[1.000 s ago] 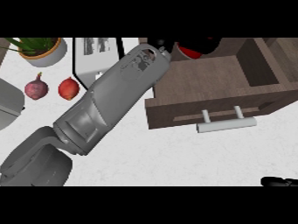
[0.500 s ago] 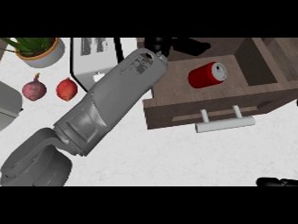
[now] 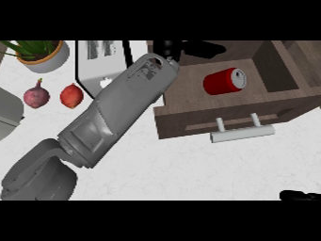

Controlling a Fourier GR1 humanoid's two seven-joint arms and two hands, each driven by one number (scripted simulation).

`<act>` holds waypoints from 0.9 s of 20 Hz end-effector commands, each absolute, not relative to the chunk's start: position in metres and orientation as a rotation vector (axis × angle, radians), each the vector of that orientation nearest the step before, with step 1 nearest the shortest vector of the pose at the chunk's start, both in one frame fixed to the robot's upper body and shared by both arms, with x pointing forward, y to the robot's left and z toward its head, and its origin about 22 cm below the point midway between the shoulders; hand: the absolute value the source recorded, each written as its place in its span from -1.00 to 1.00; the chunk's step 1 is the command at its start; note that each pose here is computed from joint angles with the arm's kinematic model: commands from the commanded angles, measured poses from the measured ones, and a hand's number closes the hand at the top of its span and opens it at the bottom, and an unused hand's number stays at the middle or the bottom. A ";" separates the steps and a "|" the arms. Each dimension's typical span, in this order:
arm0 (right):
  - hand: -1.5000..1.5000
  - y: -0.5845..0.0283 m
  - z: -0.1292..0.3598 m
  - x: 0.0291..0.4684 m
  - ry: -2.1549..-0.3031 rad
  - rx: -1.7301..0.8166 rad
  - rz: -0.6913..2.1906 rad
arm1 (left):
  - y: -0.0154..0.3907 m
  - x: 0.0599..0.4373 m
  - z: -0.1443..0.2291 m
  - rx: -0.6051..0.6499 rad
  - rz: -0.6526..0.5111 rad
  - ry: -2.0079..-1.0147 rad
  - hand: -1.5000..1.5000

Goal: Pick up the can, place it into the drawer and close the drawer

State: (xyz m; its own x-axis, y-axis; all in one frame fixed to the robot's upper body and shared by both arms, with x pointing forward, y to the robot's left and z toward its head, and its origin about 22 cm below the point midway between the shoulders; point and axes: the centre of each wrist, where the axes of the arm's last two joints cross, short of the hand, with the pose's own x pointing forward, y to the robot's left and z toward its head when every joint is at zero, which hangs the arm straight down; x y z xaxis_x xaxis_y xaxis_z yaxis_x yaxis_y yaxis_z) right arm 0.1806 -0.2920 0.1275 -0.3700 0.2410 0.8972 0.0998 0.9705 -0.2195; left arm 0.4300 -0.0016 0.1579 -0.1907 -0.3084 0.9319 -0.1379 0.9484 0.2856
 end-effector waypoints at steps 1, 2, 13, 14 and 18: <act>-1.00 -0.293 0.145 0.182 -2.007 -0.373 0.293 | -0.003 0.429 0.160 0.286 -0.125 -1.761 -1.00; -1.00 -0.289 0.136 0.184 -2.004 -0.372 0.306 | -0.005 0.430 0.167 0.289 -0.112 -1.746 -1.00; -1.00 -0.274 0.161 0.192 -1.998 -0.655 0.609 | -0.012 0.420 0.164 0.222 -0.053 -1.805 -1.00; -1.00 -0.270 0.161 0.190 -2.004 -0.676 0.664 | -0.019 0.424 0.188 0.260 -0.023 -1.838 -1.00; -1.00 -0.269 0.147 0.208 -1.900 -0.810 0.813 | -0.018 0.422 0.182 0.233 -0.039 -1.809 -1.00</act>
State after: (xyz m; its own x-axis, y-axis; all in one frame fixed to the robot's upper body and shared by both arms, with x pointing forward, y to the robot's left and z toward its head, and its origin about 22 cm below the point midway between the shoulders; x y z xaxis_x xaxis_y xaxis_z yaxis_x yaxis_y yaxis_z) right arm 0.2009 -0.2711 0.1501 -0.4227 0.6969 0.5793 0.1933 0.6938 -0.6937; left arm 0.4222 -0.0182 0.1825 -0.2343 -0.1839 0.9546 -0.1411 0.9780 0.1538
